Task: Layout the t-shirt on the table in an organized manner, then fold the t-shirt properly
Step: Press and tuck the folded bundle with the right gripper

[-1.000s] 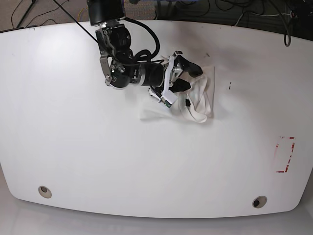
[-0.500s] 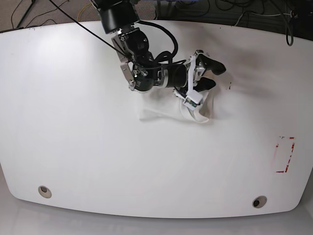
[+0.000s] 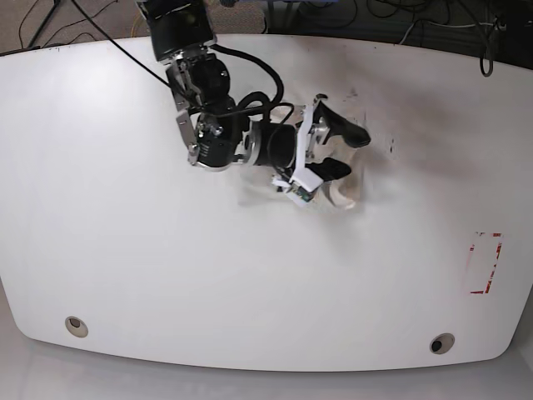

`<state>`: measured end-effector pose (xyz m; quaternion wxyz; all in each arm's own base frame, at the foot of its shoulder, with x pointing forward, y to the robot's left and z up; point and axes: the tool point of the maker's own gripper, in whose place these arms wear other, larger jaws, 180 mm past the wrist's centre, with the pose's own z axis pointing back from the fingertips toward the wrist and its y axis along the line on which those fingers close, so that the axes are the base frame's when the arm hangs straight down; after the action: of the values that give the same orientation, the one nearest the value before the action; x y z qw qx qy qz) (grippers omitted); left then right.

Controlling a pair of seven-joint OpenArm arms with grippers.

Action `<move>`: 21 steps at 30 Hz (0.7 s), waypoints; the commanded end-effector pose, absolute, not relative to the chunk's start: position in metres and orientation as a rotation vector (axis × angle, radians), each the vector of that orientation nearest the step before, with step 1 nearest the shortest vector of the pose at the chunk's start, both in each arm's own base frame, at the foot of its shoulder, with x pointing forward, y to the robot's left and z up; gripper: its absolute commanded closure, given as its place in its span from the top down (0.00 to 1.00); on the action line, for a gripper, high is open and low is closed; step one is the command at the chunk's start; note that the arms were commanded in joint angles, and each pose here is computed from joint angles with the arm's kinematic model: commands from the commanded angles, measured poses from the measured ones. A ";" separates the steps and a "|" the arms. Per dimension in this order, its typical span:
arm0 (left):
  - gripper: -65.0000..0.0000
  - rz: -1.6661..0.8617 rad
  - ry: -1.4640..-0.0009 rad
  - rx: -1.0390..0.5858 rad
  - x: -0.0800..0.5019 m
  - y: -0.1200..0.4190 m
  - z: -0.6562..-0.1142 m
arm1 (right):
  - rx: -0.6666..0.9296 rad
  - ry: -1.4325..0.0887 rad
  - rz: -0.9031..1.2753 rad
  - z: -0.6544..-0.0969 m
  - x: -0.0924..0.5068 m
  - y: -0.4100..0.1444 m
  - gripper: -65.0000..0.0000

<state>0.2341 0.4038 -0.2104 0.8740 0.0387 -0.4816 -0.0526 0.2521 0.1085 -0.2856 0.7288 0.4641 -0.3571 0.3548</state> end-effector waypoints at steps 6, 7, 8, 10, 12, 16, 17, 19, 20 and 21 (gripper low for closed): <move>0.65 -0.180 -1.018 0.070 0.238 0.385 -0.205 | 1.014 -0.748 0.714 -0.307 0.261 0.097 0.59; 0.65 -0.185 -1.014 0.066 0.238 0.384 -0.206 | 1.022 -0.746 0.700 -0.310 0.263 0.098 0.59; 0.65 -0.188 -1.007 0.063 0.238 0.383 -0.208 | 1.027 -0.743 0.689 -0.312 0.264 0.098 0.59; 0.65 -0.196 -0.996 0.055 0.237 0.380 -0.211 | 1.039 -0.729 0.667 -0.318 0.265 0.100 0.59; 0.65 -0.202 -0.991 0.052 0.237 0.378 -0.213 | 1.066 -0.705 0.657 -0.324 0.261 0.110 0.59; 0.65 -0.207 -0.985 0.047 0.237 0.375 -0.215 | 1.119 -0.687 0.664 -0.324 0.257 0.133 0.59; 0.65 -0.208 -0.986 0.046 0.237 0.375 -0.215 | 1.132 -0.678 0.668 -0.324 0.255 0.139 0.59; 0.65 -0.212 -0.983 0.042 0.238 0.374 -0.216 | 1.170 -0.651 0.685 -0.325 0.244 0.157 0.59; 0.65 -0.212 -0.983 0.042 0.238 0.374 -0.216 | 1.178 -0.647 0.693 -0.324 0.242 0.162 0.59; 0.65 -0.212 -0.983 0.042 0.238 0.374 -0.216 | 1.190 -0.638 0.705 -0.323 0.239 0.169 0.59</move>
<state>0.2319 0.3736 -0.2316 0.8866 0.0128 -0.4540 -0.0876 0.2366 0.1484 -0.3465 0.7520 0.5101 -0.2713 0.3173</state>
